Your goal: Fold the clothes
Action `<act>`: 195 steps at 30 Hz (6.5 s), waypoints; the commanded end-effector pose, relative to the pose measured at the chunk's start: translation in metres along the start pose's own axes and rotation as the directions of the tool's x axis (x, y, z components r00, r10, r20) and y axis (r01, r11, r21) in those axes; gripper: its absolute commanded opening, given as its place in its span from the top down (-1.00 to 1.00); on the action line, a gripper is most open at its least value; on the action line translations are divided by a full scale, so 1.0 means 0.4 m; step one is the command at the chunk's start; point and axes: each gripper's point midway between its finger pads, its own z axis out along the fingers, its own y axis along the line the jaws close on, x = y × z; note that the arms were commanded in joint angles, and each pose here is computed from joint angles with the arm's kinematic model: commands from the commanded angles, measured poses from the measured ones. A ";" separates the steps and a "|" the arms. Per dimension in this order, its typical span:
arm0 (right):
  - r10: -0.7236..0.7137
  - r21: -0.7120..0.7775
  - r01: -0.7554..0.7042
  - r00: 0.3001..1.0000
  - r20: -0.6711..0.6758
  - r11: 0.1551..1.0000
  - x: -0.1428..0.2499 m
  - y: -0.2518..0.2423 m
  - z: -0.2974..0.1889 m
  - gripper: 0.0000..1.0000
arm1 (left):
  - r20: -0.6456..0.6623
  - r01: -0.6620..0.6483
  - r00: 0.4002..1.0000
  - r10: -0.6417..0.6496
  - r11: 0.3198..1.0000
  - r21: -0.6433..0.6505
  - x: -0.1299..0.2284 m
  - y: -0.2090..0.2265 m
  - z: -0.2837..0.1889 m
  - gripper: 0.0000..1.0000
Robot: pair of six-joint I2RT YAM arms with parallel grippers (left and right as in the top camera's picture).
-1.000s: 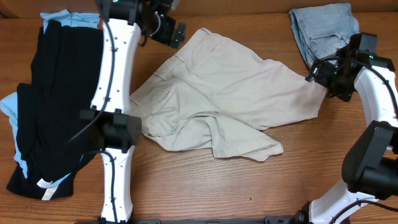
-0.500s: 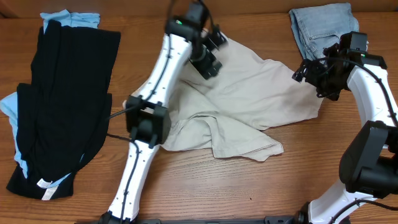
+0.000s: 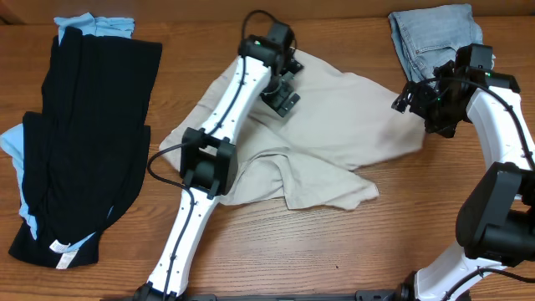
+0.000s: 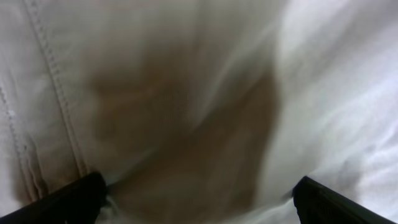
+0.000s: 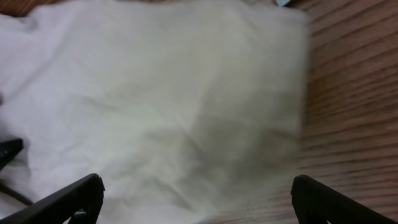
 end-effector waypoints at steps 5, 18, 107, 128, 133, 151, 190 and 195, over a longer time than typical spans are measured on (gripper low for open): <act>-0.037 -0.018 0.037 0.999 0.015 0.999 0.000 0.046 -0.019 -1.00 | -0.124 0.546 0.821 -0.558 0.829 -0.120 0.198 0.276 0.010 -1.00; -0.142 -0.136 0.126 0.983 -0.113 0.983 0.147 0.283 0.030 -1.00 | -0.149 0.583 0.811 -0.566 0.804 0.116 0.213 0.276 -0.103 -1.00; -0.098 0.209 0.159 0.957 -0.273 0.965 0.399 0.125 0.119 -0.46 | 0.369 0.434 0.837 -0.404 0.901 0.004 0.132 0.308 -0.667 -1.00; 0.000 0.199 0.009 0.999 -0.046 0.980 0.211 0.049 0.139 0.92 | 0.369 0.433 0.837 -0.404 0.901 0.004 0.131 0.308 -0.667 -1.00; 0.015 0.106 -0.020 0.999 0.046 0.994 0.078 0.024 0.069 0.85 | 0.369 0.432 0.837 -0.404 0.902 0.007 0.131 0.307 -0.667 -1.00; -0.071 -0.112 0.079 0.995 0.073 0.991 0.036 0.183 -0.185 -0.64 | 0.395 0.451 0.786 -0.476 0.878 0.160 0.103 0.238 -0.717 -1.00; -0.203 -0.060 0.215 0.965 0.165 0.975 -0.028 0.344 0.258 0.08 | 0.210 0.440 0.889 -0.407 0.886 -0.146 0.167 0.086 -0.654 -1.00; -0.174 -0.033 0.180 0.975 0.136 0.983 -0.013 0.327 0.295 0.23 | 0.210 0.440 0.889 -0.407 0.886 -0.146 0.167 0.086 -0.654 -1.00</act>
